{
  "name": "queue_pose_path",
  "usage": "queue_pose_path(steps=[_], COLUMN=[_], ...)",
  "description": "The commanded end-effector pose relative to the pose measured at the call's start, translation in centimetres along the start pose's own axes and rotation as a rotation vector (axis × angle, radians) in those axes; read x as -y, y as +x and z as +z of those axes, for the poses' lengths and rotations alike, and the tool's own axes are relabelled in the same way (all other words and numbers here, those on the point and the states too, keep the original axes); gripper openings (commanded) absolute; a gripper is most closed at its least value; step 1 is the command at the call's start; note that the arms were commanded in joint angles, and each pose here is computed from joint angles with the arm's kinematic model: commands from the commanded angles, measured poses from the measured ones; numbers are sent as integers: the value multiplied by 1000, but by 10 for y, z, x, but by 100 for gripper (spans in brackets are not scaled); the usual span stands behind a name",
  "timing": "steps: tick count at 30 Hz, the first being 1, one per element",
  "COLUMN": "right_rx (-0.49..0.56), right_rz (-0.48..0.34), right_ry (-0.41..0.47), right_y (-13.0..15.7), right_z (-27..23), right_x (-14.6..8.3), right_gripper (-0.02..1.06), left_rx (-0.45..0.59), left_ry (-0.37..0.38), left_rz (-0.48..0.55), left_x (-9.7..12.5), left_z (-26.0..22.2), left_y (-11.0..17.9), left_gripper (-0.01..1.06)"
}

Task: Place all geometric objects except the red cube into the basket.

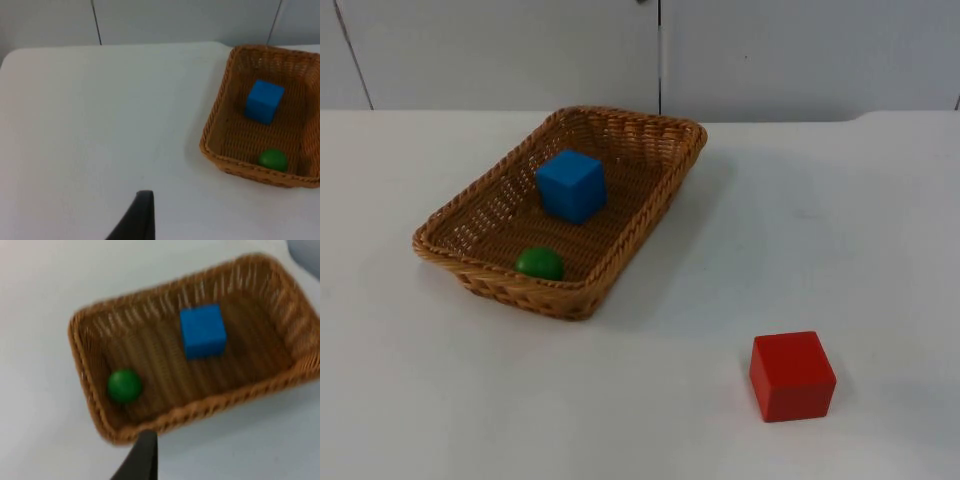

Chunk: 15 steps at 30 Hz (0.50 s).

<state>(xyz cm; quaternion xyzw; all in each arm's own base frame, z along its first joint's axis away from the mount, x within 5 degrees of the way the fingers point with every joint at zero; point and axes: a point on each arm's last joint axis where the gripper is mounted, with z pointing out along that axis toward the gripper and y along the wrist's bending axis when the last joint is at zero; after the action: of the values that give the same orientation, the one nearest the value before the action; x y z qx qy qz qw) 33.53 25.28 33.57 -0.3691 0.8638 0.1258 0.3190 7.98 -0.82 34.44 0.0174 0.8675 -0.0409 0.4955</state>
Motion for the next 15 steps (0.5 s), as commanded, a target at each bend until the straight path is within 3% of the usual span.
queue_pose_path(steps=[1, 3, 7, 9, 11, 15], right_rx=[54, 64, 70, 81, 92, 137], right_rz=[9, 13, 21, 20, 33, 64], right_ry=[12, 18, 30, 31, 33, 37], right_y=[13, 26, 80, 83, 111, 134], right_z=[-11, -15, -45, -52, -73, -101], right_x=[-3, -4, -15, -16, -22, -28], right_gripper=[90, 90, 90, 90, 90, 90], left_rx=[11, 10, -4, -1, 13, 55], left_ry=[6, 10, 16, 16, 17, 24], left_rz=[-8, -10, 24, 41, 69, 70], left_x=[1, 1, 1, 1, 1, 2], left_z=[-7, -10, -25, -29, -37, -48], left_y=[4, 6, 18, 21, 25, 32], left_gripper=[105, 105, 105, 105, 105, 105])
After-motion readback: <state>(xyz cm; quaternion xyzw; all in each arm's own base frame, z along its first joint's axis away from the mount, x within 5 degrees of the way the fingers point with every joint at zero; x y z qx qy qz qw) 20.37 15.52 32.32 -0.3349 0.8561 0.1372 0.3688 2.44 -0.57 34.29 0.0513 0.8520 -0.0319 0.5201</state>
